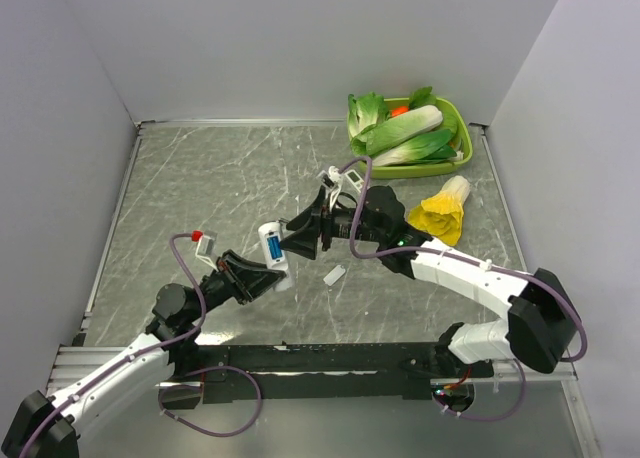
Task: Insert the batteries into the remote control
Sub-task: Load the battery into the remote control.
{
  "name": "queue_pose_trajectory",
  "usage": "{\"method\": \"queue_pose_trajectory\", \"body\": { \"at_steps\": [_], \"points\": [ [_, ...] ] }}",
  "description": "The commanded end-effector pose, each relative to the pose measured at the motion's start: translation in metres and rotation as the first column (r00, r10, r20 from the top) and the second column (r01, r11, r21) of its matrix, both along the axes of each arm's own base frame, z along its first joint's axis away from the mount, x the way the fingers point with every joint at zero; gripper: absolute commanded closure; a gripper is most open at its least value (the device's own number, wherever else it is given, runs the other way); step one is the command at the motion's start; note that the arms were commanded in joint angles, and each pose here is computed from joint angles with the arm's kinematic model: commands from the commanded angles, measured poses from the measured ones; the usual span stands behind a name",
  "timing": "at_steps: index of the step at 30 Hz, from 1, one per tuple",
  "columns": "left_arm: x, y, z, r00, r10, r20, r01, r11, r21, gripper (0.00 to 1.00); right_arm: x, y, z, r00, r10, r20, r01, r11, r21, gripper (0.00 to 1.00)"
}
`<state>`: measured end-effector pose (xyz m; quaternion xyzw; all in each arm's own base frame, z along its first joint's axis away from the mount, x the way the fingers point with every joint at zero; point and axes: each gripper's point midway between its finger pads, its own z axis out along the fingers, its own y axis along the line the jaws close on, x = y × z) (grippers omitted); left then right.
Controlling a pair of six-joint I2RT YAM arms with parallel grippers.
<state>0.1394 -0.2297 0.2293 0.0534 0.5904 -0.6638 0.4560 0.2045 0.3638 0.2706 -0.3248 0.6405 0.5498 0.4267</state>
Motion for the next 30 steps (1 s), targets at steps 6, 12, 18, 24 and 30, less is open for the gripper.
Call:
{"method": "queue_pose_trajectory", "body": {
  "at_steps": [6, 12, 18, 24, 30],
  "points": [
    [-0.006, 0.0, -0.019, 1.0, -0.023, 0.012, 0.023, 0.999, 0.023, 0.99, -0.014, 0.013, 0.035, 0.991, 0.124, -0.042, -0.117, 0.982, 0.146, 0.34],
    [-0.009, -0.002, -0.016, 0.999, -0.04, 0.027, 0.039, 0.999, 0.023, 0.99, -0.014, 0.02, 0.031, 0.987, 0.146, -0.062, -0.136, 0.981, 0.139, 0.4],
    [-0.01, -0.002, -0.015, 0.999, -0.045, 0.03, 0.044, 0.999, 0.026, 0.99, -0.013, 0.023, 0.023, 0.985, 0.153, -0.079, -0.142, 0.981, 0.13, 0.59],
    [-0.007, -0.002, -0.021, 0.999, -0.035, 0.005, 0.035, 0.998, 0.044, 0.97, -0.018, 0.022, 0.026, 0.982, 0.175, -0.072, -0.164, 0.977, 0.137, 0.96],
    [-0.002, -0.004, -0.027, 1.0, -0.024, -0.021, 0.025, 0.997, 0.077, 0.86, -0.021, 0.022, 0.028, 0.98, 0.19, -0.061, -0.18, 0.974, 0.137, 1.0]
  ]
}}
